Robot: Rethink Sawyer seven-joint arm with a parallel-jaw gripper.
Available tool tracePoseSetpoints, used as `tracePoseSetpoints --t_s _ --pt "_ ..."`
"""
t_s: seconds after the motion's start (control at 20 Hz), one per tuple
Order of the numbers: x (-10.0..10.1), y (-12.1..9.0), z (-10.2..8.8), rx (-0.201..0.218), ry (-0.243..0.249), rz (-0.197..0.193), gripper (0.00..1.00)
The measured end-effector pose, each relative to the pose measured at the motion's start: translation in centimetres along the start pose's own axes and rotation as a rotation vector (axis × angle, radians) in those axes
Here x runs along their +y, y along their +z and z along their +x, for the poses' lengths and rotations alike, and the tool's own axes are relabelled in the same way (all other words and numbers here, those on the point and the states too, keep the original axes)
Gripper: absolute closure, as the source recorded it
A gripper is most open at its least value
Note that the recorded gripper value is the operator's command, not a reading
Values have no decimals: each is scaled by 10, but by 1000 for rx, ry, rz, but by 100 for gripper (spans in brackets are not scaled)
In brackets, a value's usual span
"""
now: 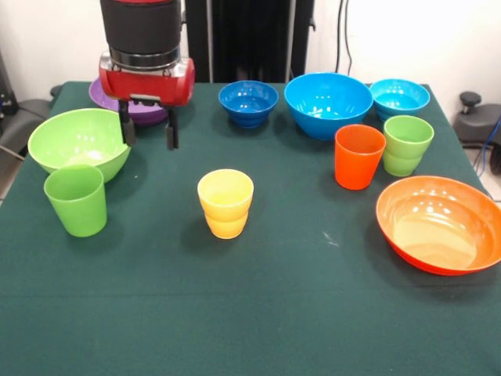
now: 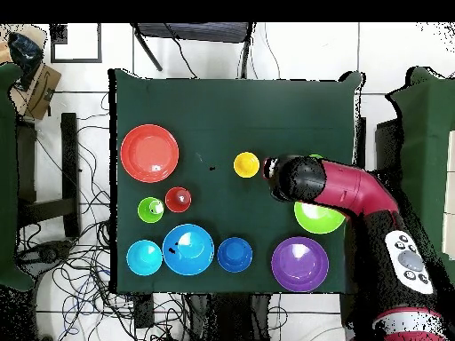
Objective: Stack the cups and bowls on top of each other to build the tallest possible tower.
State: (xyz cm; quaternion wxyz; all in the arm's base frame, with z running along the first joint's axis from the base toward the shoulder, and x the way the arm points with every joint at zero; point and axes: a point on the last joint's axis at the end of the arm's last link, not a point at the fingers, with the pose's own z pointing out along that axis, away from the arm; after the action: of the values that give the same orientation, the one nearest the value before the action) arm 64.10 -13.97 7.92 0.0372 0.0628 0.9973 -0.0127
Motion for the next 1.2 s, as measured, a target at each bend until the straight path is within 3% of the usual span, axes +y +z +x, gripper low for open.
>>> tracePoseSetpoints --t_s 0.55,1.2 --pt "6 17 -5 9 -47 -12 0" --pt "11 14 -18 17 -93 -12 0"
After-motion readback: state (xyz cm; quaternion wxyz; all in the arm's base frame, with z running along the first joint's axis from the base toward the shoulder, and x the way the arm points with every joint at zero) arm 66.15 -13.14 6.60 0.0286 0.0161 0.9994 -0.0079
